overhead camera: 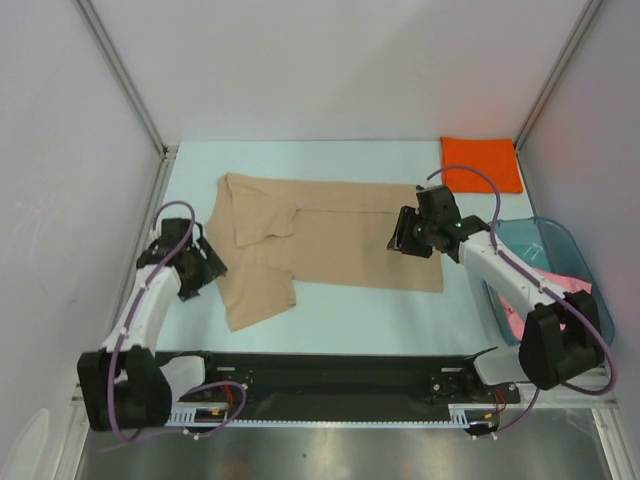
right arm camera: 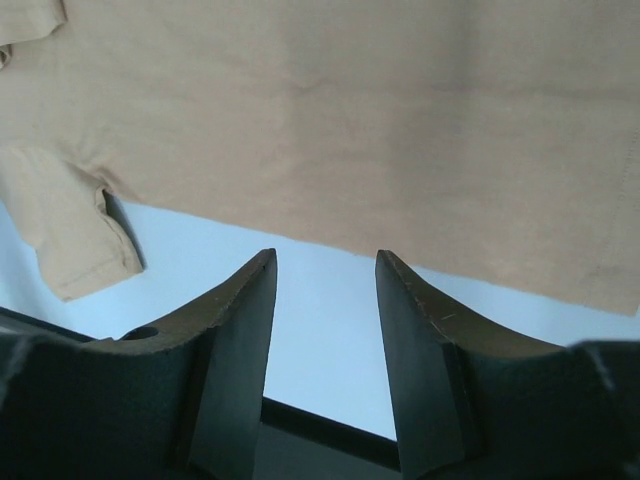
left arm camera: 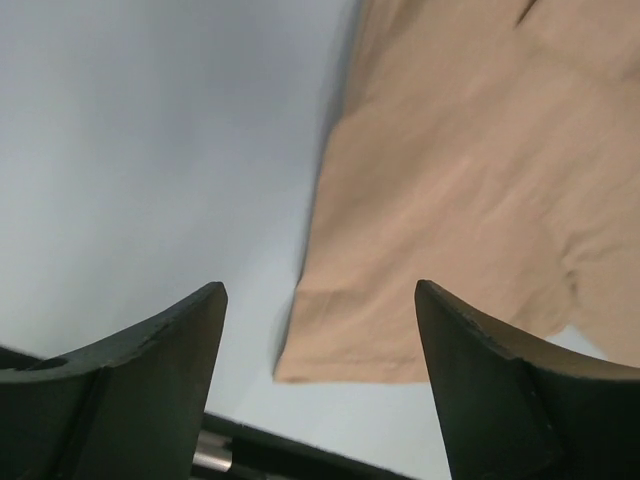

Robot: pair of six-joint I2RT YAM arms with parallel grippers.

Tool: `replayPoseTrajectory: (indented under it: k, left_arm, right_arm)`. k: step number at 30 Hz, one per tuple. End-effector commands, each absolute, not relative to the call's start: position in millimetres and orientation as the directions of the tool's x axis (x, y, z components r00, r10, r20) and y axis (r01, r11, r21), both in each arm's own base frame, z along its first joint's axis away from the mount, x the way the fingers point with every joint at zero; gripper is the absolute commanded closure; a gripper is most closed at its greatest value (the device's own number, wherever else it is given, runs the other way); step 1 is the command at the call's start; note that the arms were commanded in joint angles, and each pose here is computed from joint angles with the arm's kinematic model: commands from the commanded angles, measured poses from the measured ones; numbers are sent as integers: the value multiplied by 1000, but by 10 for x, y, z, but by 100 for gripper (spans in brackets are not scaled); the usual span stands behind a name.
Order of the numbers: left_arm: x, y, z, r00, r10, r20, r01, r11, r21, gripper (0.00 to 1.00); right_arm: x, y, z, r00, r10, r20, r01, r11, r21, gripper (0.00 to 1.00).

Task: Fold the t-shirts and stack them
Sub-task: Fold the tshirt

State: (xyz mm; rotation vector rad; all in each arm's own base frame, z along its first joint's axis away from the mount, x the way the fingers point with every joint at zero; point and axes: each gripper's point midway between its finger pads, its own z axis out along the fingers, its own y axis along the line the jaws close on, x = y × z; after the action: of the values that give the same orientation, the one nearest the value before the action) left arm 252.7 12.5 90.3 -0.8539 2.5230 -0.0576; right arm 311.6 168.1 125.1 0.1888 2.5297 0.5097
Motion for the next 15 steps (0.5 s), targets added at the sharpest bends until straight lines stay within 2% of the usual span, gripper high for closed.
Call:
replayPoseTrajectory:
  k: [1,3,6,10,15]
  left_arm:
    - [2225,70,876,-648,-627,-433,-612,767,-194,20]
    - [2145,-32,785,-657,-642,-395,-622,758,-195,25]
    - [2067,-142,621,-684,-624,-378,-627,767,-133,26]
    - [2068,-233,397,-680,-646,-346,-643,753,-143,29]
    - [2203,-198,322,-659,-644,-389,-645,750,-147,37]
  right_arm:
    - [3055,1666,1388,-818,230,-527,-11,910,415,50]
    - [3017,1648,1345,-820,232,-523,-10,908,419,50]
    - [2964,1654,1331,-827,237,-510,-16,897,442,50]
    - [2893,1632,1352,-824,239,-514,-24,892,452,50]
    - [2811,1532,1384,-812,241,-531,-27,894,448,50]
